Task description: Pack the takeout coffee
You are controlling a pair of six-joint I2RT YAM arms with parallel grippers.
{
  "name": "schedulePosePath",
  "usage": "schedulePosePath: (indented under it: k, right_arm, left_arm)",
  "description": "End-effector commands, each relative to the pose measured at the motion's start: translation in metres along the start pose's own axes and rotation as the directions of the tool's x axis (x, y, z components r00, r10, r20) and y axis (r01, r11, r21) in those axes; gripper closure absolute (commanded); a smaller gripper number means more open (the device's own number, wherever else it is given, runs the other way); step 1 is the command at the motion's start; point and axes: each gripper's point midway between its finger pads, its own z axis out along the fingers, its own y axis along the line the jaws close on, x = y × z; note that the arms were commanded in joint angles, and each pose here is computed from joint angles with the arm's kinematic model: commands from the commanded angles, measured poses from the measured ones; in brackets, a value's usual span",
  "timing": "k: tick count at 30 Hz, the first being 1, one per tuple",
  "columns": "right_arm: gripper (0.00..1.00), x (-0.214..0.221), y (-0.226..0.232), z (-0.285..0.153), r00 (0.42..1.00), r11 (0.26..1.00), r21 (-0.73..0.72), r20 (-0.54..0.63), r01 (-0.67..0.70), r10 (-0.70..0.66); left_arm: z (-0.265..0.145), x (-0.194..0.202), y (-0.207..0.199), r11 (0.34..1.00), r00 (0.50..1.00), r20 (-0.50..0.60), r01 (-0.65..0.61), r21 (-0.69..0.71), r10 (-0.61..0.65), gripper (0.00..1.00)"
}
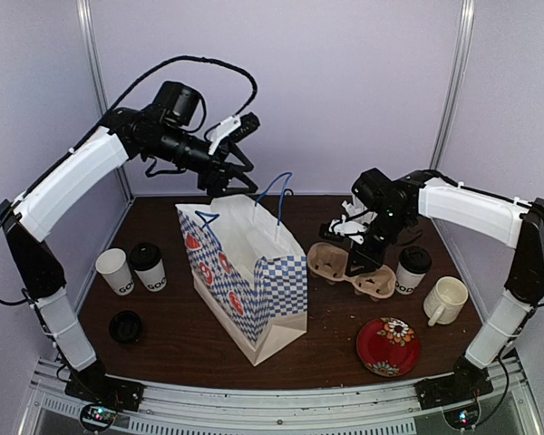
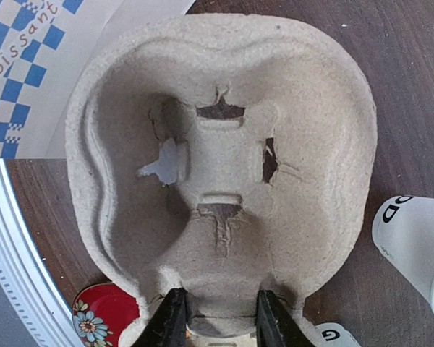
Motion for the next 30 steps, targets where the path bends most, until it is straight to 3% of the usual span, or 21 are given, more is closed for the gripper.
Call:
schedulePosePath:
  k: [1,6,9,16,20,22,26,30]
  right_arm:
    - [0.67,0.005,0.015,-0.014,1.000,1.000,-0.020,0.013,0.009,-0.009]
    - [0.67,0.010,0.021,-0.016,1.000,0.999,-0.032,0.018,0.003,-0.003]
    - [0.67,0.011,0.025,-0.018,1.000,0.999,-0.044,0.027,0.005,-0.004]
    - [0.67,0.009,0.037,-0.030,0.999,0.998,-0.067,0.049,0.016,-0.013]
    - [0.67,0.007,0.042,-0.040,0.998,0.997,-0.070,0.059,0.024,-0.020]
    - [0.67,0.007,0.047,-0.045,0.998,0.996,-0.083,0.064,0.024,-0.019]
    - [0.67,0.002,0.055,-0.067,0.995,0.995,-0.095,0.097,0.031,-0.022]
    - [0.67,-0.004,0.060,-0.093,0.990,0.996,-0.079,0.140,0.045,-0.034]
  left_arm:
    - [0.031,0.015,-0.007,0.989,0.980,-0.131,-0.149,0.015,0.150,0.28]
    - [0.052,0.024,0.001,0.988,0.973,-0.176,-0.151,0.012,0.151,0.29]
    - [0.058,0.025,0.004,0.989,0.973,-0.177,-0.150,0.016,0.151,0.35]
    - [0.068,0.020,-0.004,0.987,0.980,-0.129,-0.138,0.086,0.148,0.72]
    - [0.072,0.014,-0.002,0.988,0.985,-0.110,-0.125,0.094,0.135,0.84]
    - [0.074,0.013,0.001,0.989,0.986,-0.109,-0.119,0.085,0.128,1.00]
    - [0.070,0.007,0.014,0.994,0.988,-0.113,-0.111,-0.001,0.110,1.00]
    - [0.050,-0.007,0.045,0.976,0.993,-0.108,-0.071,-0.207,0.049,1.00]
